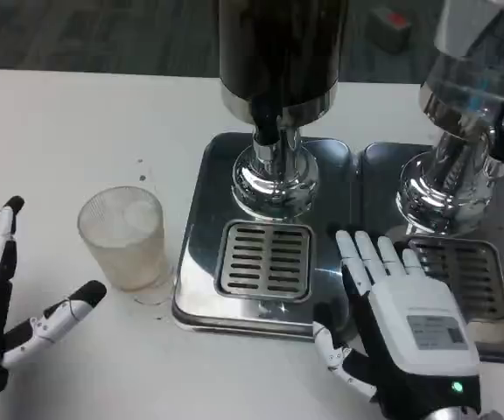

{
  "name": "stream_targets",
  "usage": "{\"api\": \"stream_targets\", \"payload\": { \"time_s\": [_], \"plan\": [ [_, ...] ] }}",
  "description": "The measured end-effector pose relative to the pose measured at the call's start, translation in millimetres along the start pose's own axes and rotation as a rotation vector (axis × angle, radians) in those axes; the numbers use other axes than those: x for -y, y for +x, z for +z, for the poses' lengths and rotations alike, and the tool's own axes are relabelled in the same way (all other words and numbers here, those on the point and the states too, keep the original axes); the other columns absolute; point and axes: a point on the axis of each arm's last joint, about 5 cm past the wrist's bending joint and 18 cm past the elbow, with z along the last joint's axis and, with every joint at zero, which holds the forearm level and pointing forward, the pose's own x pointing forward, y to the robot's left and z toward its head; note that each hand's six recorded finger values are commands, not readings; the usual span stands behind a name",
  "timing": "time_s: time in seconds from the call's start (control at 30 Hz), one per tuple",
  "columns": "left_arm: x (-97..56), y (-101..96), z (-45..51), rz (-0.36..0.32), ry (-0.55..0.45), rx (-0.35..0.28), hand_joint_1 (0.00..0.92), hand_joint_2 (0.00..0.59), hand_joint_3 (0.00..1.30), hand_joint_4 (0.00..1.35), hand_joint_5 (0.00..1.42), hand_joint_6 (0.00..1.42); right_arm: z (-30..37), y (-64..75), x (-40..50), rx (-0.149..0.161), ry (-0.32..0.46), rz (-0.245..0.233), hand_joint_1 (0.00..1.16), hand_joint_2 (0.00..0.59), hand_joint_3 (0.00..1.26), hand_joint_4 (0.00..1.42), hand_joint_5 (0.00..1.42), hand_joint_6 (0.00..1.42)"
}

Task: Grasp the cup under the faucet to collect the drink, then remove the cup.

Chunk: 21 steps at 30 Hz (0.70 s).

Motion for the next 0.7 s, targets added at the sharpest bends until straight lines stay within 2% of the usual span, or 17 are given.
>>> {"api": "stream_targets", "payload": {
  "time_s": [0.23, 0.47, 0.6, 0.7],
  "plan": [
    [9.0, 13.0, -3.2, -0.017, -0.041, -0.003, 0.0, 0.0, 0.0, 0.0, 0.0, 0.0, 1.2, -0.2, -0.7, -0.018, 0.008, 0.002, 0.31, 0.552, 0.0, 0.0, 0.0, 0.0],
    [20.1, 25.8, -7.0, -0.057, -0.174, -0.046, 0.0, 0.0, 0.0, 0.0, 0.0, 0.0, 2.6, -1.1, -1.7, -0.035, 0.017, 0.003, 0.3, 0.552, 0.0, 0.0, 0.0, 0.0],
    [25.9, 34.3, -3.2, -0.076, -0.2, -0.025, 0.002, 0.0, 0.0, 0.0, 0.0, 0.0, 2.5, -1.5, -1.8, -0.04, 0.017, 0.004, 0.3, 0.552, 0.0, 0.0, 0.0, 0.0],
    [27.5, 43.6, 1.1, -0.076, -0.213, -0.002, 0.04, 0.0, 0.0, 0.0, 0.0, 0.0, 2.6, -1.6, -1.8, -0.044, 0.018, 0.004, 0.3, 0.552, 0.0, 0.0, 0.0, 0.0]
  ]
}}
